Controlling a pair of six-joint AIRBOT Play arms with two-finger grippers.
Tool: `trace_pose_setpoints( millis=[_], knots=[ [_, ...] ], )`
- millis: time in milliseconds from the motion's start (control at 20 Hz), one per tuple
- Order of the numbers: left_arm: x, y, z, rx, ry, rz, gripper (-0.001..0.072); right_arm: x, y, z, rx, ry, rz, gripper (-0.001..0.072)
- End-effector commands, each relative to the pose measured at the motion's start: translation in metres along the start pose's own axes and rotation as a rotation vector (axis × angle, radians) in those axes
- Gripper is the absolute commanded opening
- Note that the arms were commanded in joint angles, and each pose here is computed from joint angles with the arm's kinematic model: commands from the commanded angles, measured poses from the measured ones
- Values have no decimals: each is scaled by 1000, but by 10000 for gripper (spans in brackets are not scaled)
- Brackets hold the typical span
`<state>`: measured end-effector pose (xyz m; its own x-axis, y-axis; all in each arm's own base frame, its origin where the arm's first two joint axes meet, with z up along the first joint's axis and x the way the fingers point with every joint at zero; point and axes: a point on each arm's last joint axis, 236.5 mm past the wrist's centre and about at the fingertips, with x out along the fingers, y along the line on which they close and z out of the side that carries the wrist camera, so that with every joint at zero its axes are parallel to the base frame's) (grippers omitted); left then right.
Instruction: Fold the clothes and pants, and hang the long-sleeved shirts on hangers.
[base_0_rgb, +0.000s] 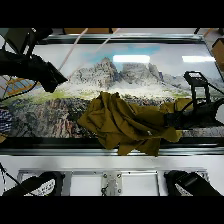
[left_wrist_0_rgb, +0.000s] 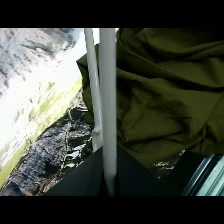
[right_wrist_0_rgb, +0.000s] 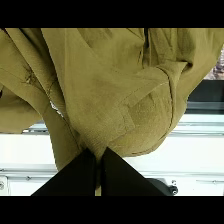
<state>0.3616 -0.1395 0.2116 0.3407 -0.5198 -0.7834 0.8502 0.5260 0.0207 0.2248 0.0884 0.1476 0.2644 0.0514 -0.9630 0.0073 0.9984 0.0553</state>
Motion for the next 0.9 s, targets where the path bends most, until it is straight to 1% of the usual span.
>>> trace_pose_setpoints(
  millis=[0, 50, 100, 300, 450, 600, 750, 850],
  knots=[
    [8, -29, -22, 223, 66, -189, 10, 0, 0, 0, 0, 0, 0, 20],
    [9, -36, -34, 277, 97, -249, 11, 0, 0, 0, -3, 1, 0, 20],
    [12, -37, -41, 289, 118, -286, 11, 0, -1, -2, -27, 6, -3, 19],
    [23, -29, -68, 303, 129, -332, 11, 0, -1, -2, -42, 7, -3, 20],
    [31, -24, -97, 221, 149, -370, 11, 0, 0, -2, -42, 6, -2, 19],
    [45, -35, -127, 170, 172, -453, 10, 0, 0, -2, -41, 7, -2, 19],
    [56, -56, -148, 197, 175, -538, 10, -1, 11, -7, -33, 29, 46, 20],
    [59, -71, -159, 218, 169, -579, 10, -1, 10, -1, -47, 8, 46, 19]
  ],
)
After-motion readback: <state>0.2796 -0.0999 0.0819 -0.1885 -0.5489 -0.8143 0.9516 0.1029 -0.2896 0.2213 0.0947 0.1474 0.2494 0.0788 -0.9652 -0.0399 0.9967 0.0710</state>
